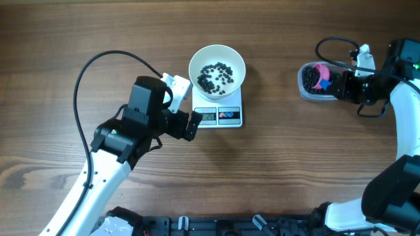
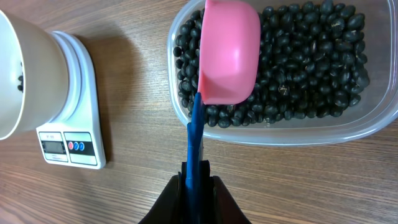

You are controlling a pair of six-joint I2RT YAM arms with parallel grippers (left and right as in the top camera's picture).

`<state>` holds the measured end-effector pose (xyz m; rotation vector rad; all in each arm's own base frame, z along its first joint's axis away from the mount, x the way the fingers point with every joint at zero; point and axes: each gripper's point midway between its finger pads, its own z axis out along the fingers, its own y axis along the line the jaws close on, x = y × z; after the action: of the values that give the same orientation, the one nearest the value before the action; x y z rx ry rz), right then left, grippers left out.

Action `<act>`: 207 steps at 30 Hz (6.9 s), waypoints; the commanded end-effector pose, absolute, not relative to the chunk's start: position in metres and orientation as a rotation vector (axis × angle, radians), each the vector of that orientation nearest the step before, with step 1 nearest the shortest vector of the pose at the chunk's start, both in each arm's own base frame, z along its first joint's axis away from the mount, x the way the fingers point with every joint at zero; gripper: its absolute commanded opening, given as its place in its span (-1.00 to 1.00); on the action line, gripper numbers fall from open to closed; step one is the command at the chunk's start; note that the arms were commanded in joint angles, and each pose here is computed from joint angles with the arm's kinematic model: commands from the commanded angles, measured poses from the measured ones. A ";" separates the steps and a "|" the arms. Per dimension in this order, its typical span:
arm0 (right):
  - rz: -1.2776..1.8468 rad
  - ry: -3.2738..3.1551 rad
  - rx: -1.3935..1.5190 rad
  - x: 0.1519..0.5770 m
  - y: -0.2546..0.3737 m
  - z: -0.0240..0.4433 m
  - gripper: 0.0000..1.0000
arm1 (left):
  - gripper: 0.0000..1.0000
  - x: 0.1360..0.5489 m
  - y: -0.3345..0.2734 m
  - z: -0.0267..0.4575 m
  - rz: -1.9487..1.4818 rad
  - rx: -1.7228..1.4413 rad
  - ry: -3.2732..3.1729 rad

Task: Scoop item into bowl and weigh 150g on scale
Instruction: 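Drag the scoop through the black beans with the right gripper, then lift the filled scoop with the right gripper over the white bowl, then tilt the scoop with the right gripper to pour beans into the bowl, then carry the empty scoop with the right gripper back to the bean tub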

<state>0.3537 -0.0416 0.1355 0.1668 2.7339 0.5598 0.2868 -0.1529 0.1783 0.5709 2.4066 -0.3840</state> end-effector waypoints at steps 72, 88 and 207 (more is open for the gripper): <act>1.493 2.182 0.359 0.365 -0.010 0.227 -0.91 | 1.00 0.284 -0.157 0.176 -0.404 0.586 2.410; 1.527 2.267 -0.046 0.386 0.113 0.232 -0.91 | 1.00 0.284 -0.157 0.176 -0.405 0.587 2.410; 0.024 2.384 -0.050 0.380 -0.028 0.241 -0.91 | 1.00 0.284 -0.157 0.176 -0.404 0.586 2.410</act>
<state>0.3920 0.0077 0.2492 -0.0911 2.3365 0.1282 0.2868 -0.1529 0.1783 0.5709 2.4066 -0.3840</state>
